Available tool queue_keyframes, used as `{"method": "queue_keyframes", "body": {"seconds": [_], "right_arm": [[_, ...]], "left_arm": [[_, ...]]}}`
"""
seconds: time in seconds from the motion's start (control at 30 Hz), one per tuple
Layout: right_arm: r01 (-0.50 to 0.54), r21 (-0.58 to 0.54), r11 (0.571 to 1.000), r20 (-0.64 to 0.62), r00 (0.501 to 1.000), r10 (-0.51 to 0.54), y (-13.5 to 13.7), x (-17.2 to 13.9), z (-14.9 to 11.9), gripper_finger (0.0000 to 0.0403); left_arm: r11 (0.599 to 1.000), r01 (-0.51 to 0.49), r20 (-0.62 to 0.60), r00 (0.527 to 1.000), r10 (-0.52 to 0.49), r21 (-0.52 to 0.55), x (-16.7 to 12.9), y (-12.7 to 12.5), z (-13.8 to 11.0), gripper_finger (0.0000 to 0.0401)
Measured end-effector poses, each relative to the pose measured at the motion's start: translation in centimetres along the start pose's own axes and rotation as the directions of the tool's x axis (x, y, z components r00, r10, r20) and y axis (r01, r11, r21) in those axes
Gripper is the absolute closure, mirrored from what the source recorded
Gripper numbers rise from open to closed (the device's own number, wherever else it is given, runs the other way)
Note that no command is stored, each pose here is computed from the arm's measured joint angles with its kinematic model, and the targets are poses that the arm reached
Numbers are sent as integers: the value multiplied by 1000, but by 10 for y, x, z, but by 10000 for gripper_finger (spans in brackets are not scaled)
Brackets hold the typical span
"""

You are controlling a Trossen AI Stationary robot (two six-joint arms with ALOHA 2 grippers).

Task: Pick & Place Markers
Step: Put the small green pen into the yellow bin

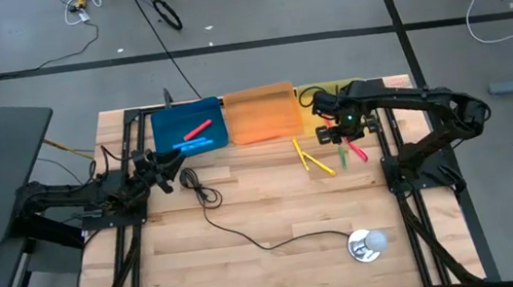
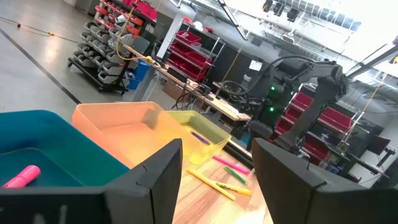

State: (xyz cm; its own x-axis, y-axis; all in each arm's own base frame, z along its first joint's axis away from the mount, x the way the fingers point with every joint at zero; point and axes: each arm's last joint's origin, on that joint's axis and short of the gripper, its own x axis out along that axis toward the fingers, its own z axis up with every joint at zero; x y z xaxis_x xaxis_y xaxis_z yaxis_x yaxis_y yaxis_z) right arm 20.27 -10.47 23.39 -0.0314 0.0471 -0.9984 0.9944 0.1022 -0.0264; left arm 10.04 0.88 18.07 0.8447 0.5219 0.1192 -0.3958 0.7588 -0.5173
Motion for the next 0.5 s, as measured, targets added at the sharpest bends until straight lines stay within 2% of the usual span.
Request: {"method": "queue_keyframes", "body": {"seconds": [0.5], "right_arm": [[6, 14, 1000, -47, 999, -6, 0, 18, -9, 252]], "left_arm": [[1000, -1, 0, 1000, 1, 0, 0, 0, 0, 201]]}}
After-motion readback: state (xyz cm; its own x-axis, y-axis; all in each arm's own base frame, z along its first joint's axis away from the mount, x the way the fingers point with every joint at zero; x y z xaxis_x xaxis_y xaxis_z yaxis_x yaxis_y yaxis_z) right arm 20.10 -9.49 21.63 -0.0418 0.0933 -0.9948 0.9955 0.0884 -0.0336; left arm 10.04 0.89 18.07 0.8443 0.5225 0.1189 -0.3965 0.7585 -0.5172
